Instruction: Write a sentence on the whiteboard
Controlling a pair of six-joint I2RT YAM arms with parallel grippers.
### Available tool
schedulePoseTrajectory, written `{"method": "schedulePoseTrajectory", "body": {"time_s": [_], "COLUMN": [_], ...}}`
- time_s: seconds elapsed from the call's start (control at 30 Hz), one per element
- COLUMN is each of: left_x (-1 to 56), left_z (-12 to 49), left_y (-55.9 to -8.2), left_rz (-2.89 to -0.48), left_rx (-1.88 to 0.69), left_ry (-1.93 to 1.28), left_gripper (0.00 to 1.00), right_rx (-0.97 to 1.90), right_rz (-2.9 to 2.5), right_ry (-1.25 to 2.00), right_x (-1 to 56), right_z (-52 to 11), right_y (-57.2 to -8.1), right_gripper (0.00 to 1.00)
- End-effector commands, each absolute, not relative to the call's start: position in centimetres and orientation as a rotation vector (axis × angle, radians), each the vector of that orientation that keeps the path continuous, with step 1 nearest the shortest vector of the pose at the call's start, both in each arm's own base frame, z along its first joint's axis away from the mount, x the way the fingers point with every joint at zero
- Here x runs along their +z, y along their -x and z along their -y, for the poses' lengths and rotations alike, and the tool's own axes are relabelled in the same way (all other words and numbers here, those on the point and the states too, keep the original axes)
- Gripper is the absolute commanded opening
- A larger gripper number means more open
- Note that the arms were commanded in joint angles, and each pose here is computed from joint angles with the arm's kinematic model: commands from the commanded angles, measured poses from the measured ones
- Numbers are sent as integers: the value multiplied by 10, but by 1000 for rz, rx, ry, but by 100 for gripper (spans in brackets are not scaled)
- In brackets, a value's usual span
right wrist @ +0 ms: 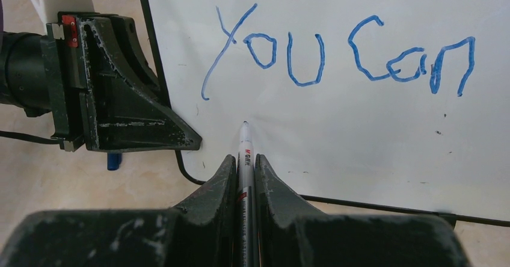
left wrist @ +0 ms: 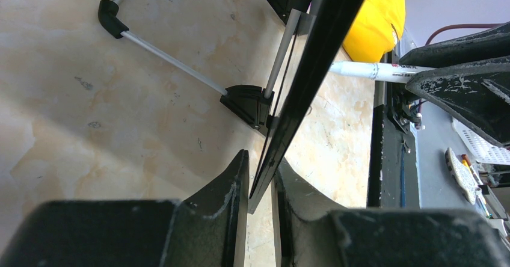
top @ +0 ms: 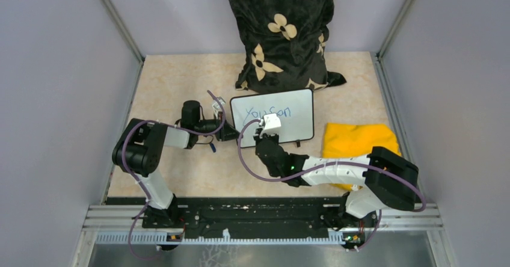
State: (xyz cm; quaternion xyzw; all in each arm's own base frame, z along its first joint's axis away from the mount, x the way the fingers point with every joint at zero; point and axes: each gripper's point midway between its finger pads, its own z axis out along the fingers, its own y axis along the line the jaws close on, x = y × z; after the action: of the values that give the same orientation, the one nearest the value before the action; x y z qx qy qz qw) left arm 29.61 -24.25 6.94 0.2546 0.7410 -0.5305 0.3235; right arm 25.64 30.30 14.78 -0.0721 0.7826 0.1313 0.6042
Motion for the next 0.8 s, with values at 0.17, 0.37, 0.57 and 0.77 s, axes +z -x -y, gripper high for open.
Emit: {"method": "schedulePoseTrajectory", "body": {"time_s": [0.17,0.37,0.57,0.77], "left_x": [66,65,66,67], "left_z": [242,242,242,242], "left_y": [-306,-306,-306,-307], "left_rz": [-1937,-1941,-1940,-1939], "left_rx": [-1337,-1339,-1338,-1338], "left_ry": [-678,-676,-676,-675], "left_gripper": [25,25,25,25], "right_rx": [356,341,341,344], "right_rz": [-1818,-1806,-1787,-1787], "right_ry": [145,116,79,57], "right_x": [150,153,162,166], "right_z": [-306,-303,-300,-295], "right_y": [-255,-258,-266,-276], "right_gripper": [0,0,0,0]}}
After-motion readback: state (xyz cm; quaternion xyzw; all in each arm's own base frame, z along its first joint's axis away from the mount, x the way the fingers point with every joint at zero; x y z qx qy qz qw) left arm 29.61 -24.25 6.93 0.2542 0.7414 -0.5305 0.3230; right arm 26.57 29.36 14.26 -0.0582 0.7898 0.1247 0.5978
